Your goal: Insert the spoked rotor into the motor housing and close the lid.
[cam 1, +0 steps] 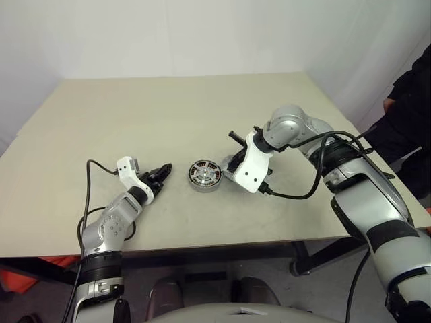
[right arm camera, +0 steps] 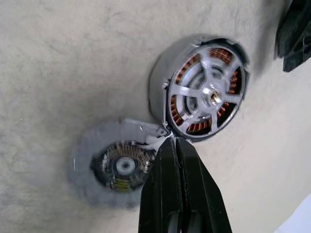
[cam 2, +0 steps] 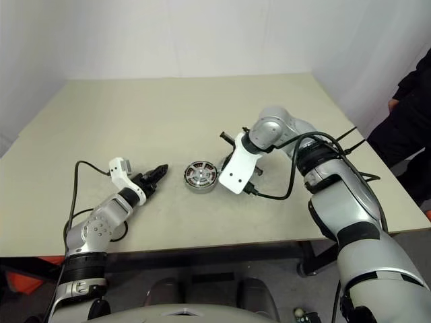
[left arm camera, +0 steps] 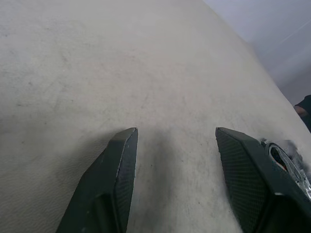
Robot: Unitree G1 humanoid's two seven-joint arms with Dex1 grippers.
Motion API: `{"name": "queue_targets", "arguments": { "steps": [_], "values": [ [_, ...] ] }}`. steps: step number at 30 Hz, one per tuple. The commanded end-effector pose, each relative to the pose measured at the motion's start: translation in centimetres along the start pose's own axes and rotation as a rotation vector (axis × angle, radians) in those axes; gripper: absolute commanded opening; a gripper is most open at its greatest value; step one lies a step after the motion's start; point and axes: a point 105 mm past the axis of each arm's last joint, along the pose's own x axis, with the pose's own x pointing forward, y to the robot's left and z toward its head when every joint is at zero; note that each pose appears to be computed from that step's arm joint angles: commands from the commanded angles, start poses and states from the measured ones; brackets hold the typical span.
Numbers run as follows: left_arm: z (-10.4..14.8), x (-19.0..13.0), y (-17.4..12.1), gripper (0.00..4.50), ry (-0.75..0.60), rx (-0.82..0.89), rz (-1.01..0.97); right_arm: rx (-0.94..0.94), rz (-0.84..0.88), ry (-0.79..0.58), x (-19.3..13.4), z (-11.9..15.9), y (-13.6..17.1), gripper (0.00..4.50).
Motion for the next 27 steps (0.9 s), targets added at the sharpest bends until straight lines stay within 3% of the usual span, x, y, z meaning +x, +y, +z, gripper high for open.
{"name": "queue_targets", "arguments": {
  "steps": [1, 15, 18, 24, 27],
  "values": [
    [-0.2, -0.3, 0.4, 2.72, 0.002, 0.004, 0.019, -0.041, -0.046, -0.003, -0.9, 0.5, -1.4, 0.01],
    [-0.1, -0.1, 0.2, 2.72, 0.007, 0.007, 0.013, 0.087, -0.064, -0.057, 1.5, 1.1, -0.7, 0.01],
    [0.0, -0.2, 0.3, 2.72, 0.003, 0.006, 0.017, 0.166, -0.102, -0.084, 2.2, 1.1, -1.0, 0.58],
    [0.0, -0.4, 0.5, 2.72, 0.004, 0.007, 0.022, 0.209, -0.16, -0.085, 2.9, 1.4, -1.2, 2.59],
    [0.1, -0.3, 0.4, 2.72, 0.007, 0.011, 0.018, 0.197, -0.138, -0.069, 3.1, 1.3, -0.5, 2.59]
  ]
}}
